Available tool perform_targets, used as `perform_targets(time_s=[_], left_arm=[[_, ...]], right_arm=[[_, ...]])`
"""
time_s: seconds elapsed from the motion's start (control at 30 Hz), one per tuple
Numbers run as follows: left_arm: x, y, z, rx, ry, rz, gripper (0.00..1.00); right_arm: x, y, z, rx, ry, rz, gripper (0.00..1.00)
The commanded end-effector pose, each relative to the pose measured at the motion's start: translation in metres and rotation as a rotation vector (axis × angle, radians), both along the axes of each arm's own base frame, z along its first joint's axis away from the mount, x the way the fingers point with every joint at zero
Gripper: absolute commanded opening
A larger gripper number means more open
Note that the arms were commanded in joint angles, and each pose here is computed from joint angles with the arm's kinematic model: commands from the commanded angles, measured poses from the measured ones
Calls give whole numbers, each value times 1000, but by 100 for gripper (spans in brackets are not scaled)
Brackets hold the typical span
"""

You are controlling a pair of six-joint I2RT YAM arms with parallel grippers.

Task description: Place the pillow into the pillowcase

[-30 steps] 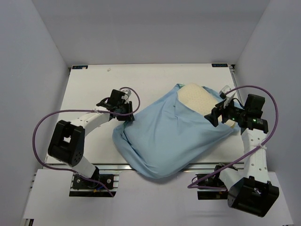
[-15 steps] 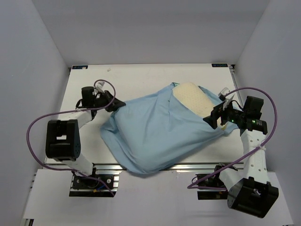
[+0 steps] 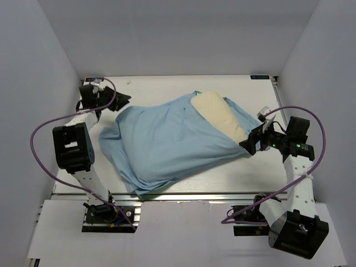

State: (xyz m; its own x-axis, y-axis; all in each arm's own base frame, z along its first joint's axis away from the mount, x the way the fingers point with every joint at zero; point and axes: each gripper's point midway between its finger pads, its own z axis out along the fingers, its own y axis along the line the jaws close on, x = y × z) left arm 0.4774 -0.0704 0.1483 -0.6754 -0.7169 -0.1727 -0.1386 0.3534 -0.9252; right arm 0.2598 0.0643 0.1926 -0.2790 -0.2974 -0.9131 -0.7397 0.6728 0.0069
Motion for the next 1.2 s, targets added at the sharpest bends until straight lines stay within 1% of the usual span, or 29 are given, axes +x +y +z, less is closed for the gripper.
perform_targets(time_s=[0.0, 0.03, 0.07, 0.1, 0.17, 0.2, 0.23, 0.27, 0.3, 0.33, 0.37, 0.4, 0.47, 0.5, 0.57, 0.6, 0.67, 0.7, 0.77, 0.8, 0.83, 0.87, 0.9, 0.97, 1.0, 1.07, 1.1, 1.13, 1.17], left_arm=[[17, 27, 46, 321, -116, 66, 45], [20, 26, 64, 369, -137, 68, 50], [24, 36, 70, 481, -164, 103, 52], [23, 30, 88, 534, -197, 108, 58], [24, 32, 111, 627, -247, 130, 60], [21, 20, 121, 641, -282, 109, 62], [16, 13, 136, 677, -341, 88, 66], [12, 0, 144, 692, -383, 52, 66], [0, -38, 156, 695, -457, -27, 68], [-8, -58, 159, 707, -500, -85, 68], [-20, -82, 152, 726, -541, -173, 69], [-40, -125, 148, 711, -579, -279, 69], [-71, -164, 126, 706, -590, -405, 69], [-93, -196, 122, 684, -631, -472, 69], [-119, -221, 115, 630, -651, -507, 69], [-135, -239, 101, 608, -660, -534, 69], [-146, -258, 90, 552, -627, -539, 72], [-155, -274, 88, 531, -635, -555, 73], [-154, -288, 81, 517, -592, -523, 73], [-153, -301, 69, 514, -564, -523, 73], [-147, -308, 72, 492, -530, -486, 73], [-147, -316, 66, 486, -497, -483, 74], [-143, -323, 49, 493, -452, -486, 75], [-140, -338, 52, 471, -432, -469, 75], [-138, -338, 35, 494, -381, -465, 75], [-126, -339, 39, 497, -351, -399, 76], [-124, -335, 29, 526, -301, -378, 80], [-112, -333, 41, 544, -308, -322, 82], [-98, -322, 45, 585, -299, -247, 85]], right_arm=[[7, -4, 6, -16, -41, -29, 89], [8, -6, 5, -18, -40, -37, 89], [8, -6, 4, -17, -38, -40, 89], [8, -6, 4, -15, -37, -39, 89], [8, -4, 4, -13, -41, -30, 89], [8, -4, 4, -15, -45, -27, 89], [9, -5, 3, -25, -52, -26, 89], [10, -6, 2, -33, -56, -26, 89], [13, -10, 0, -50, -61, -37, 89], [15, -12, -1, -59, -58, -45, 89], [17, -14, -3, -68, -54, -52, 89], [20, -17, -7, -74, -40, -60, 89], [27, -26, -9, -74, -11, -110, 89], [30, -31, -14, -60, 22, -134, 89], [36, -36, -17, -16, 77, -177, 89], [38, -40, -19, -2, 94, -202, 89], [42, -41, -22, 38, 126, -234, 89], [48, -41, -22, 48, 109, -240, 89], [54, -39, -23, 94, 111, -249, 89], [61, -36, -19, 126, 101, -253, 89], [64, -34, -19, 135, 108, -253, 89], [69, -32, -26, 144, 140, -252, 89], [73, -27, -29, 157, 165, -252, 89], [82, -22, -39, 177, 216, -245, 89], [88, -23, -43, 185, 234, -263, 89], [101, -24, -54, 199, 272, -278, 89], [109, -24, -54, 212, 273, -285, 89], [118, -25, -47, 217, 257, -285, 90], [125, -25, -53, 228, 280, -284, 89]])
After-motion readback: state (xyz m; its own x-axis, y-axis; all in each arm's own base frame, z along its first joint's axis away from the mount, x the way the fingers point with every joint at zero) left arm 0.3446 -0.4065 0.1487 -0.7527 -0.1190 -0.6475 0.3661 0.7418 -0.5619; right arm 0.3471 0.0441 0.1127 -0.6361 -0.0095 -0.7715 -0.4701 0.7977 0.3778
